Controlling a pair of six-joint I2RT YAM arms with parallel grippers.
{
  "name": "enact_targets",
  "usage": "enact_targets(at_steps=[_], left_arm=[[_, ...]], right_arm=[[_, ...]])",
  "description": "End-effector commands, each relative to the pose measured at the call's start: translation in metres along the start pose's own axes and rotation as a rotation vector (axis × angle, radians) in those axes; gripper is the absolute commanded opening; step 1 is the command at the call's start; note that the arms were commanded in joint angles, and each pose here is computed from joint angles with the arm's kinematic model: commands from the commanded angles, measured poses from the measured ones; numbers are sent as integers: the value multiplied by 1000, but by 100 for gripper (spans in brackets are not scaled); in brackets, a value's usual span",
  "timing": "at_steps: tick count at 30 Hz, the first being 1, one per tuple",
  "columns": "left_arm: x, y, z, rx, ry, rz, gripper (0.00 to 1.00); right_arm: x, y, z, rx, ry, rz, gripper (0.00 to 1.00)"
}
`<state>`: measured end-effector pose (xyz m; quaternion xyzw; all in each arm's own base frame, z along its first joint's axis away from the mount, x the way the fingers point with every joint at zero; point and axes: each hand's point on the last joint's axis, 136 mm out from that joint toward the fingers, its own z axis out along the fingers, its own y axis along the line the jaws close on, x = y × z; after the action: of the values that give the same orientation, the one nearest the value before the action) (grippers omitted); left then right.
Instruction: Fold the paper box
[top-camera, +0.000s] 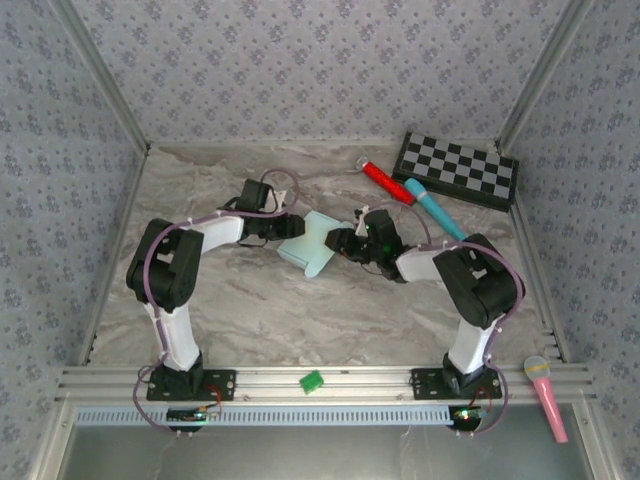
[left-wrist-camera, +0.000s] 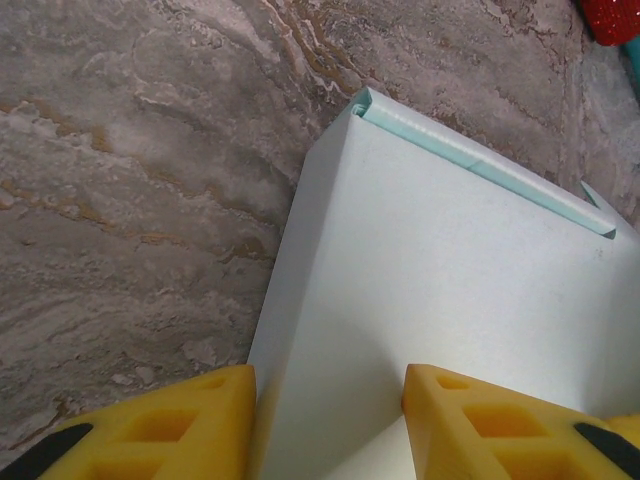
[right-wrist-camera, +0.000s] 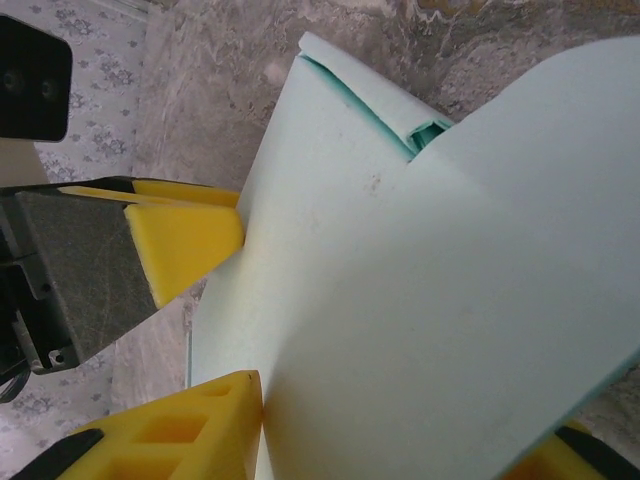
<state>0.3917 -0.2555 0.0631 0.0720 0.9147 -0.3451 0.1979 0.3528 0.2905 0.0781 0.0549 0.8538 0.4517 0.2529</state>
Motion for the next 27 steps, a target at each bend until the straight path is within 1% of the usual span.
enact_targets(at_steps=[1,11,20,27], left_arm=[[8,-35,4,119,31,18,44],[8,-52,8,163,34,22,44],[9,-59,9,187,37,20,44],[9,-57,12,183,36,16,44]], right_arm=[[-11,40,-5,-64,-21,-96,39],[-20,53,-19,-27,-45,-148,39],[-25,59,-20,2,-36,-169,39],[-28,65,-21,32,-25,-192,43]])
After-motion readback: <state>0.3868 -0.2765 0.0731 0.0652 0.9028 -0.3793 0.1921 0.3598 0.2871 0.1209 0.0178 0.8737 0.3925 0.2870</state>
